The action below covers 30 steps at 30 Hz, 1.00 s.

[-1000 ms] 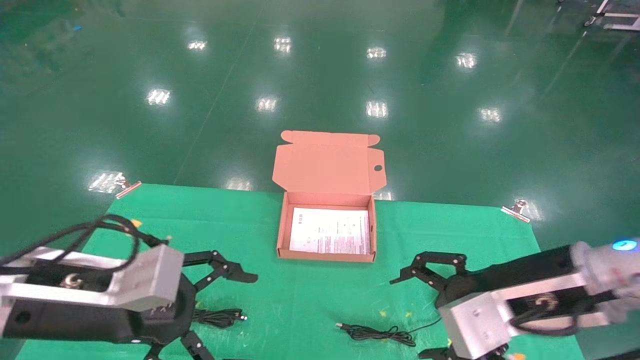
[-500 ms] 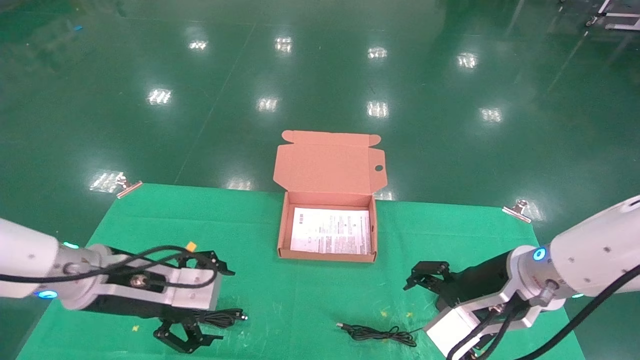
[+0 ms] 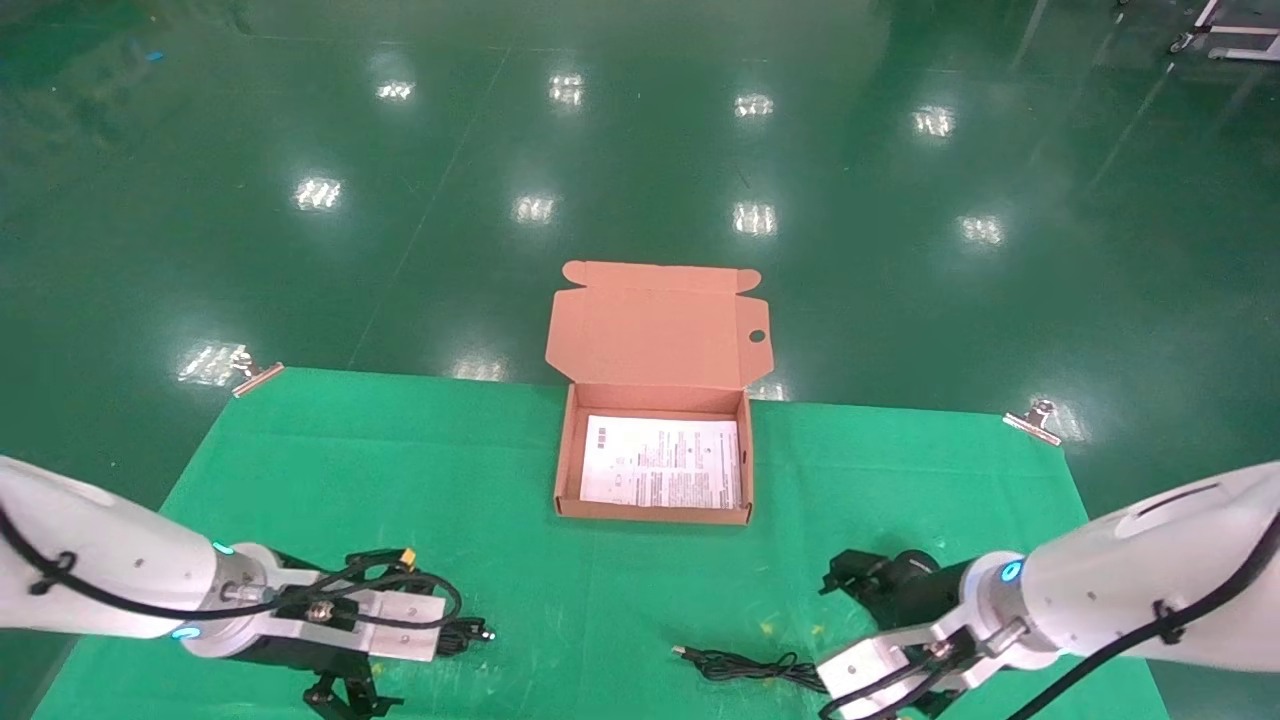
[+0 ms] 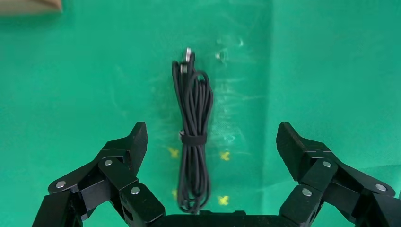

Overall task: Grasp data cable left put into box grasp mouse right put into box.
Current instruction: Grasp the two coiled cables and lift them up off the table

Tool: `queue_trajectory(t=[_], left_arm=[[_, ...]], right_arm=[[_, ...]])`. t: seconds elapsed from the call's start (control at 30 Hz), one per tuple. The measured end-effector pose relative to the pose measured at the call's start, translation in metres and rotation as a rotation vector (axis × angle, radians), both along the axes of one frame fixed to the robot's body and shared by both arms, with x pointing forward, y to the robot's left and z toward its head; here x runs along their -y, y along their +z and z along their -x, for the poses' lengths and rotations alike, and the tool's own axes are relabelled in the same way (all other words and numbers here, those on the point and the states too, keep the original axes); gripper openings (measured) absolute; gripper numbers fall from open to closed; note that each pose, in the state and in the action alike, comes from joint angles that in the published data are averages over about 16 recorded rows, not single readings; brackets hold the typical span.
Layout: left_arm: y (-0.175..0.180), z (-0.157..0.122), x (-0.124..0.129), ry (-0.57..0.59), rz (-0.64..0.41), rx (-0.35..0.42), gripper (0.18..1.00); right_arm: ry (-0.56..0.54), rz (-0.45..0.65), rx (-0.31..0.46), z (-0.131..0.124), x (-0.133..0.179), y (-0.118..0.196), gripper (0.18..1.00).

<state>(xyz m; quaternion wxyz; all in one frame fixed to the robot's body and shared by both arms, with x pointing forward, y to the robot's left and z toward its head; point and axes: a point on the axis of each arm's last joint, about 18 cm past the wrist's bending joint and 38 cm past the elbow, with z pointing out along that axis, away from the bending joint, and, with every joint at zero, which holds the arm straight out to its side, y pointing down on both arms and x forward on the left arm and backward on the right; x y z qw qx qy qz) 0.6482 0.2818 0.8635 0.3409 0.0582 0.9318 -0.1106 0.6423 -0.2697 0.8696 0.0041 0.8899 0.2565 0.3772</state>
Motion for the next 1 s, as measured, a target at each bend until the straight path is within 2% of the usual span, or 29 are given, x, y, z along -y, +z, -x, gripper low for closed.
queue_trajectory(t=[0.47,1.0], left_arm=[[-0.023,-0.041,-0.024,0.172,0.140,-0.102,1.001],[-0.034,-0.060,-0.041,0.229,0.191,-0.108,0.999]], right_arm=[[-0.116,-0.147,-0.103,-0.024,-0.022,-0.042,1.000],[-0.167,-0.193,-0.119,-0.046,-0.033,-0.062,1.000]])
